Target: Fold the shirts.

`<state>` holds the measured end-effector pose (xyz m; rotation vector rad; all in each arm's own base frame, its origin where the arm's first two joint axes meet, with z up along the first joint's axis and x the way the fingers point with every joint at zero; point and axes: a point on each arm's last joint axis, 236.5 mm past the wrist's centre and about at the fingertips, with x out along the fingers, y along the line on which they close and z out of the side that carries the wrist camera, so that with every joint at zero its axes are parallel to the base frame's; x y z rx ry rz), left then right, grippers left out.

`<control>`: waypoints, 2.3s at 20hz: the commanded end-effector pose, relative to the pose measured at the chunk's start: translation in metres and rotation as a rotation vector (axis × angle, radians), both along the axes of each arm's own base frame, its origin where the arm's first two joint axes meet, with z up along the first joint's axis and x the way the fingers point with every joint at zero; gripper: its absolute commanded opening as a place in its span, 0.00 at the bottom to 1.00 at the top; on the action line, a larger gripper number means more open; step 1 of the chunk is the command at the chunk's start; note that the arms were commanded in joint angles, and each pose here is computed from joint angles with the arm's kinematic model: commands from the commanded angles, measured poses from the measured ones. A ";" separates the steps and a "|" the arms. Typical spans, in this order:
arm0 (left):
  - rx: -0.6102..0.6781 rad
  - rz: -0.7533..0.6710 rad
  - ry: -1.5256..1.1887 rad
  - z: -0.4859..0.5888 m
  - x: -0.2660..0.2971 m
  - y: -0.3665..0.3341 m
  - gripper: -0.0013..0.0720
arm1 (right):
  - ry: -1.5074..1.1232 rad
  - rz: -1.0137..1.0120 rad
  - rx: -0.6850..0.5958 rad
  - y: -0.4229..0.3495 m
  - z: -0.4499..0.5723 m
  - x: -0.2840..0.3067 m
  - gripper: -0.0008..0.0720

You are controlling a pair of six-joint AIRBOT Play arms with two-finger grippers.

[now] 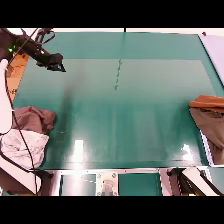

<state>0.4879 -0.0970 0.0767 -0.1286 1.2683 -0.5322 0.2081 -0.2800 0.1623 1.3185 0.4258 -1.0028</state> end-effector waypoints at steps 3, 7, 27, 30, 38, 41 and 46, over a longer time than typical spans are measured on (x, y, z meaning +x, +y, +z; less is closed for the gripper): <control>-0.015 -0.002 0.034 -0.011 -0.005 -0.003 0.05 | 0.128 -0.074 0.053 0.004 -0.054 -0.063 0.03; -0.042 -0.007 0.034 -0.008 -0.006 -0.008 0.05 | 0.327 -0.091 0.155 0.020 -0.122 -0.104 0.13; -0.076 -0.102 0.068 0.006 -0.076 -0.052 0.04 | 0.327 1.115 -0.142 0.233 -0.127 0.101 0.03; -0.073 -0.136 0.126 -0.029 -0.136 -0.082 0.04 | 0.371 1.386 -0.152 0.313 -0.165 0.085 0.03; -0.066 -0.143 0.167 -0.051 -0.197 -0.091 0.05 | 0.295 1.528 -0.183 0.371 -0.166 0.090 0.03; -0.072 -0.135 0.153 -0.050 -0.193 -0.092 0.05 | 0.295 1.528 -0.184 0.370 -0.166 0.090 0.03; -0.073 -0.129 0.142 -0.050 -0.190 -0.093 0.05 | 0.295 1.528 -0.184 0.370 -0.166 0.090 0.03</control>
